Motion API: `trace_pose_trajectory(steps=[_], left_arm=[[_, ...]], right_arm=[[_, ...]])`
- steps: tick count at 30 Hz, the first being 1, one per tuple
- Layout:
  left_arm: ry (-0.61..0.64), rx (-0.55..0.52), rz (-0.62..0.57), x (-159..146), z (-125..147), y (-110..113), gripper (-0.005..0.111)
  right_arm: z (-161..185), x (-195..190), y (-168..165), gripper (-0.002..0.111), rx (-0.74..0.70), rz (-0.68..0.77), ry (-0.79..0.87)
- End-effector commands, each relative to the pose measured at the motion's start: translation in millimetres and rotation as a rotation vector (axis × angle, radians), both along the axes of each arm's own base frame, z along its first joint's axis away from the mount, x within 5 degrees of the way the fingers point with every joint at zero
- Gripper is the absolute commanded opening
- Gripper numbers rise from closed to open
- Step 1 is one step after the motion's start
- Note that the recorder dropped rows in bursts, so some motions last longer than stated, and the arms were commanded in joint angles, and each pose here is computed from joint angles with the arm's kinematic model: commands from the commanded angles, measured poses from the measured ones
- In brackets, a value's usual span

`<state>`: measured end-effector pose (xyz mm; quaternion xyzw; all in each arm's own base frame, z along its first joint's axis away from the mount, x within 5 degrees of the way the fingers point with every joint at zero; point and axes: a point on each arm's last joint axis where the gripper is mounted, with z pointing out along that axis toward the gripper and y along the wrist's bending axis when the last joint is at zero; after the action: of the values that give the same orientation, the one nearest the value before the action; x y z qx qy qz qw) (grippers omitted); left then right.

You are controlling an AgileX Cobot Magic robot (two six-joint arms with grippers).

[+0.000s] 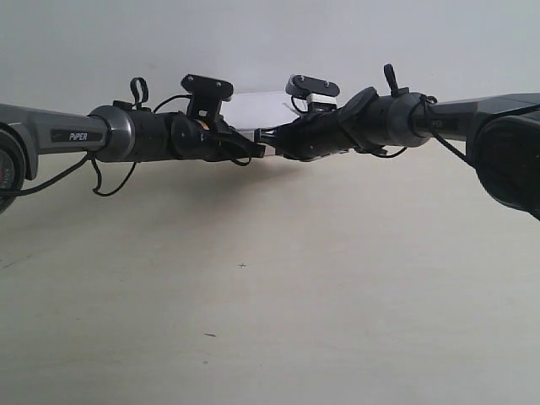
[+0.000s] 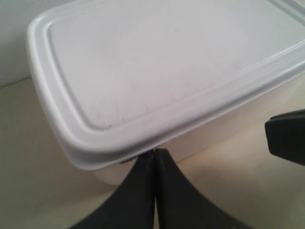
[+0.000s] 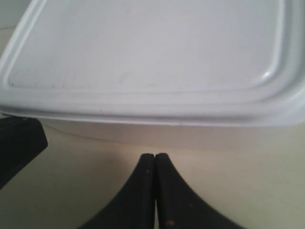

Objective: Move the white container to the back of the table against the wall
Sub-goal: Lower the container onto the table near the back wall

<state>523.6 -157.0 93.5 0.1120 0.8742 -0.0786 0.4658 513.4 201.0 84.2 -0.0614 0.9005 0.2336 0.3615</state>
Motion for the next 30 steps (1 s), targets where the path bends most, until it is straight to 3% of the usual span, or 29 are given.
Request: trace_pose_trajectory(steps=[1,10,30], left_arm=[[-0.029,0.000,0.003,3,6,1,0.000],[-0.032,0.000,0.004,3,7,1,0.000],[-0.083,-0.001,0.014,5,10,2,0.000]], right_arm=[[5,1,-5,0.000,-0.007,0.029,0.003],[8,8,-28,0.000,0.000,-0.015,0.027],[12,15,-33,0.000,-0.008,-0.092,-0.043]])
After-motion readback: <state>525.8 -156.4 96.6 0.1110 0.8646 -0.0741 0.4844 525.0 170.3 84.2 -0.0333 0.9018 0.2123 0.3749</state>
